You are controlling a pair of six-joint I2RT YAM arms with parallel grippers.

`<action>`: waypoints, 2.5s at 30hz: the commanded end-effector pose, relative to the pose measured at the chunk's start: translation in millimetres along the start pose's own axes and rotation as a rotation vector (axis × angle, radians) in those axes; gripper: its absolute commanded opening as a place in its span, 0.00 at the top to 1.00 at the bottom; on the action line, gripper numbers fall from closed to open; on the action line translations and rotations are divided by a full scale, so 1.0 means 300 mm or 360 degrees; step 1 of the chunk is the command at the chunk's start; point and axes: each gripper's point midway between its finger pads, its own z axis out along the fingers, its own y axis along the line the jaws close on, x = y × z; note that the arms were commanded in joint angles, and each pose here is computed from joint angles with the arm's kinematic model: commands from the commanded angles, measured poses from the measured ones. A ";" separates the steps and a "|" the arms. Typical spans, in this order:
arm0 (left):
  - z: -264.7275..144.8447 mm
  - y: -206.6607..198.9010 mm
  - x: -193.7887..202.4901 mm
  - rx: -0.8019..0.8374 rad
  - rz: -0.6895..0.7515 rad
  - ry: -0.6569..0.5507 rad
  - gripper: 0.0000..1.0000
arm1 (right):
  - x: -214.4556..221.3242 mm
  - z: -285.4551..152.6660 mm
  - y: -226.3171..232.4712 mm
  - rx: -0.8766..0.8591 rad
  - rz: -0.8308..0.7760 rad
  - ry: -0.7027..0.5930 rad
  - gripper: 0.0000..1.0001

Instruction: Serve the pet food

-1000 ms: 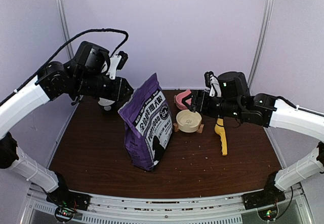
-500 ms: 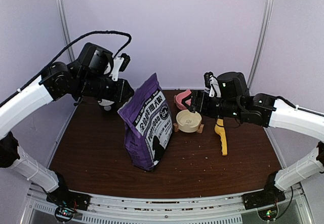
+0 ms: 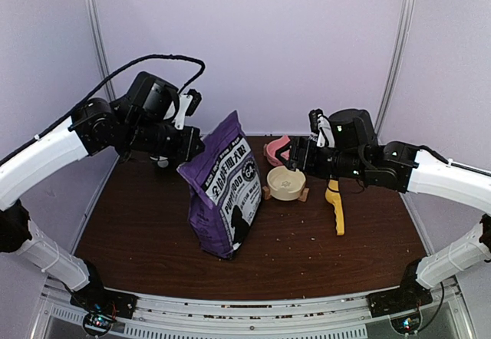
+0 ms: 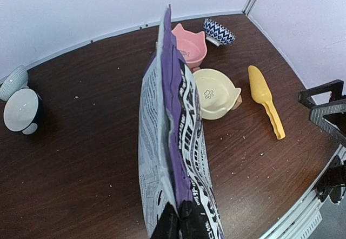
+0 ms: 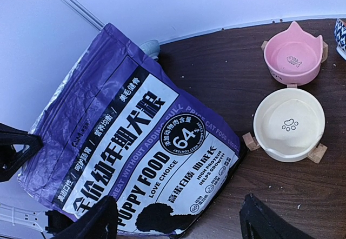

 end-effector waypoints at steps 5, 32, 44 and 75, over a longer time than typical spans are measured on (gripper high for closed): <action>-0.007 -0.138 -0.032 0.0434 -0.0086 -0.0149 1.00 | -0.050 -0.024 0.069 -0.0089 0.0019 -0.0030 0.21; -0.002 -0.348 -0.009 0.0999 0.0011 -0.0173 1.00 | -0.049 0.009 0.375 -0.0427 0.0244 0.0016 0.51; -0.013 -0.361 -0.008 0.1020 0.0058 -0.0182 1.00 | -0.021 0.084 0.345 -0.0323 0.0248 0.0043 0.60; -0.097 -0.291 -0.115 0.0807 0.0053 -0.0357 0.63 | -0.003 0.092 0.296 -0.0292 0.0238 0.0038 1.00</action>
